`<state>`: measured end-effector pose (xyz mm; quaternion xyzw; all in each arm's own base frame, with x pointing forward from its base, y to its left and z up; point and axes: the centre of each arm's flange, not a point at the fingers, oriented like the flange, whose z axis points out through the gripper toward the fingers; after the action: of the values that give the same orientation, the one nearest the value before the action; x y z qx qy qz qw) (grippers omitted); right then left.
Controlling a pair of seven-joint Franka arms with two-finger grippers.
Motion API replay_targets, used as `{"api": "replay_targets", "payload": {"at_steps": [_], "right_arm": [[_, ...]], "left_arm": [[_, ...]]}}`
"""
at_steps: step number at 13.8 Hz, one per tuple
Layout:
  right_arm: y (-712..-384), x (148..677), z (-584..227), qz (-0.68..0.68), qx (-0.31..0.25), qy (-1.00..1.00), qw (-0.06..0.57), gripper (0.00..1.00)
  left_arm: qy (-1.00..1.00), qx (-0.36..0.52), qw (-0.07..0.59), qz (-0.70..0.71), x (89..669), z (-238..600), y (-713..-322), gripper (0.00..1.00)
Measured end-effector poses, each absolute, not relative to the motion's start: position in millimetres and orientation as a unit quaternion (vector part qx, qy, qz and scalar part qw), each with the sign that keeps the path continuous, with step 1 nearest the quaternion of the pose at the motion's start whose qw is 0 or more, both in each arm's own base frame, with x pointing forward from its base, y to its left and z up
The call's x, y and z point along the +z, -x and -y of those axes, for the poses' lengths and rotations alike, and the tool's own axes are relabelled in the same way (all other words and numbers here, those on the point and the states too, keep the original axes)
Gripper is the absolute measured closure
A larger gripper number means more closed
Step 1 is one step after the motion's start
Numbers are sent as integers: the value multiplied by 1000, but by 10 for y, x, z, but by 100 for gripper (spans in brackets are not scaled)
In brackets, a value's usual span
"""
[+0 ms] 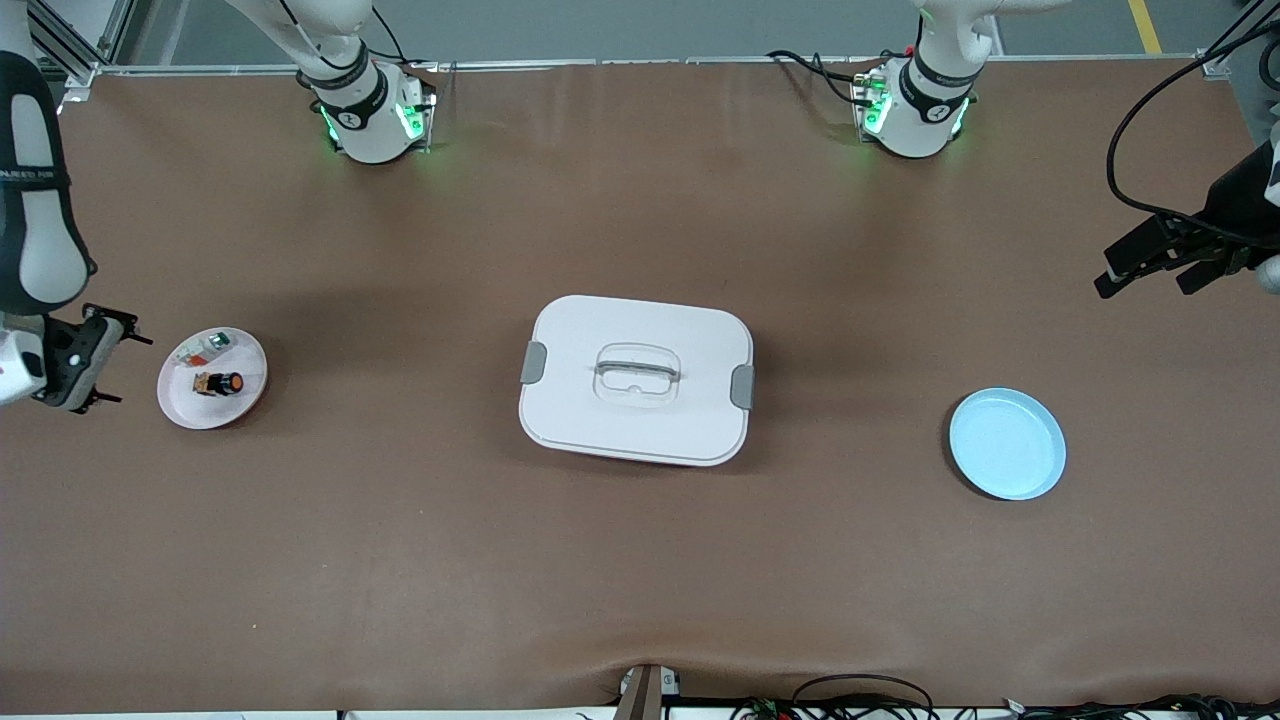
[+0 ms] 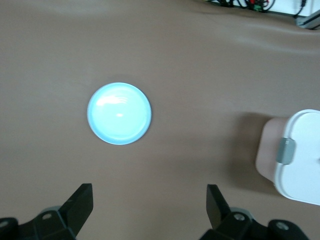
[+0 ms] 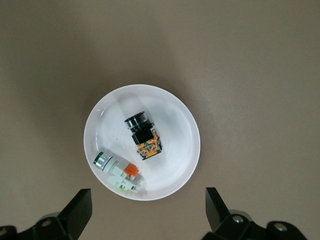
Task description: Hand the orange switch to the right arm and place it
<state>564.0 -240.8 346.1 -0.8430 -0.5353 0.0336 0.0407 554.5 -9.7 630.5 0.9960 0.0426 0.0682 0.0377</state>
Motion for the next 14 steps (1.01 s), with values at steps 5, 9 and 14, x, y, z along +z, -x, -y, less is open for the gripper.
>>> {"api": "replay_targets", "payload": {"at_steps": [5, 9, 14], "right_arm": [[-5541, 4001, 2368, 429, 36, 902, 37, 0], [-5440, 4303, 2255, 353, 45, 934, 41, 0], [-5394, 4510, 1961, 264, 64, 961, 47, 0]], "left_arm": [[-997, 60, 24, -34, 6377, 140, -5509, 0], [-998, 47, 24, -32, 6350, 142, -5483, 0], [-998, 43, 23, -31, 6343, 146, -5476, 0]]}}
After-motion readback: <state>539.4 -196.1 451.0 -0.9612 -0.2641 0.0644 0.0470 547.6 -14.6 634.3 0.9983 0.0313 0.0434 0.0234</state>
